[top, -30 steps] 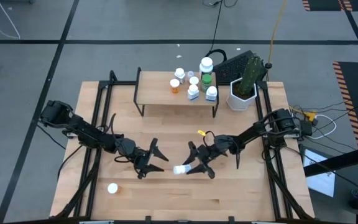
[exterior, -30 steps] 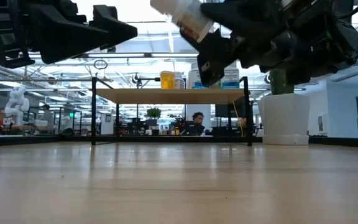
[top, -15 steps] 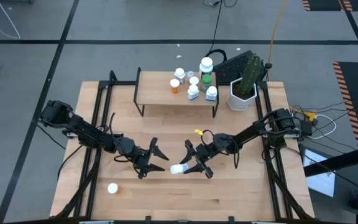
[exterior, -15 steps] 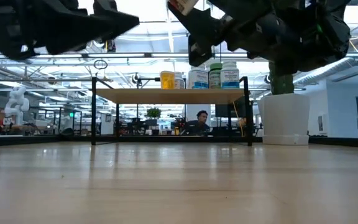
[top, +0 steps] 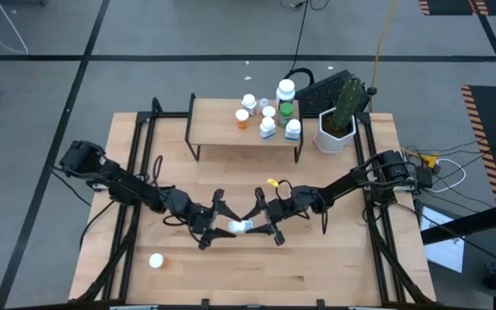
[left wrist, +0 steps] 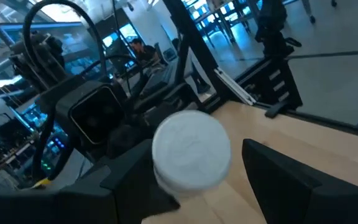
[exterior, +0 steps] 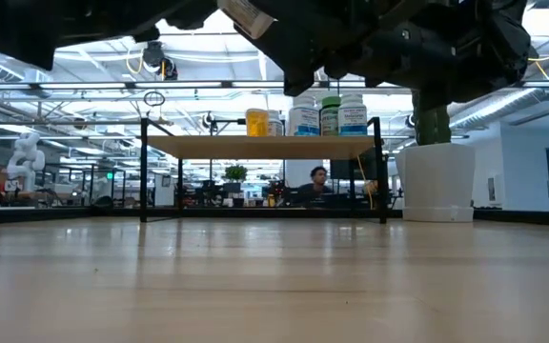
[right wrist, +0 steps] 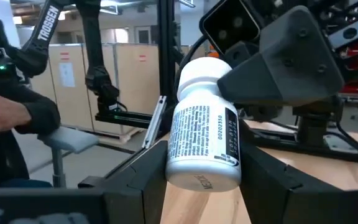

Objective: Pick and place medicine bottles onto shelf by color
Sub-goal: Put the white black pill bottle on the shelf

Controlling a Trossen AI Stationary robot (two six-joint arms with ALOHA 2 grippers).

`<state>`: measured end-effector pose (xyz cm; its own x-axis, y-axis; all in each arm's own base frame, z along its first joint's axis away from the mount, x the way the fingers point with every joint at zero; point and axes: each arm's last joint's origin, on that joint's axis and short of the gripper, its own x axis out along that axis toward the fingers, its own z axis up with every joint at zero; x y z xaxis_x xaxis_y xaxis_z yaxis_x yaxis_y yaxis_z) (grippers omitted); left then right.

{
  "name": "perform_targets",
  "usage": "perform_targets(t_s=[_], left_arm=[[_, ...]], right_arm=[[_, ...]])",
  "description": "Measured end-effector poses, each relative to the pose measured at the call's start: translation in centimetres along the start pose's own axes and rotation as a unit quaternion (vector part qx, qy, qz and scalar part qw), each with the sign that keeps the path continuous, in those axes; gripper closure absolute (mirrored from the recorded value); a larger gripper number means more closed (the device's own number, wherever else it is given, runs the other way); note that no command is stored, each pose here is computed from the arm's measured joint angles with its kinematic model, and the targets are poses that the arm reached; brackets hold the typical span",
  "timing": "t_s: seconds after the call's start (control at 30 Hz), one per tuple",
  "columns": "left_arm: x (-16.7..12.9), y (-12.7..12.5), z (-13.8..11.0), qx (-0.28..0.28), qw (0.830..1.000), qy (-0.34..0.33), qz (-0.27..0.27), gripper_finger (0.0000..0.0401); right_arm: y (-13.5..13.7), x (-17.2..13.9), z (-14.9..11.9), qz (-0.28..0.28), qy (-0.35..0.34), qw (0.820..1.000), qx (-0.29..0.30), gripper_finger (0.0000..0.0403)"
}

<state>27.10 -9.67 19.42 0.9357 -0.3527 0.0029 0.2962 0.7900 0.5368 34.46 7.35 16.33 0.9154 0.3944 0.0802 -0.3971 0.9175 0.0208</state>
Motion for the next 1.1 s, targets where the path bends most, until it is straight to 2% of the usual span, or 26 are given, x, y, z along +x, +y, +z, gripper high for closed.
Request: perform_targets(t_s=[0.23,0.57,0.83,0.97,1.1], left_arm=[[1.2,0.2,-0.6,-0.026,0.999,0.020,0.015,0.0159],[1.2,0.1,-0.7,-0.058,0.998,0.021,0.016,0.0225],[1.2,0.3,-0.8,-0.083,0.996,0.028,0.029,0.0231],[1.1,0.1,-1.2,-0.092,0.993,0.064,0.043,0.0232],[0.9,0.1,-2.1,-0.104,0.984,0.128,0.069,0.0232]], right_arm=[[0.0,0.1,-0.1,-0.035,0.006,0.999,0.001,0.0243],[0.2,0.1,-0.3,-0.034,0.017,0.999,0.005,0.0243],[0.2,0.1,-0.3,-0.035,0.017,0.999,0.028,0.0239],[-0.1,0.0,-0.9,-0.052,0.045,0.997,0.043,0.0221],[-0.5,-0.2,-1.8,-0.112,0.092,0.989,0.029,0.0197]])
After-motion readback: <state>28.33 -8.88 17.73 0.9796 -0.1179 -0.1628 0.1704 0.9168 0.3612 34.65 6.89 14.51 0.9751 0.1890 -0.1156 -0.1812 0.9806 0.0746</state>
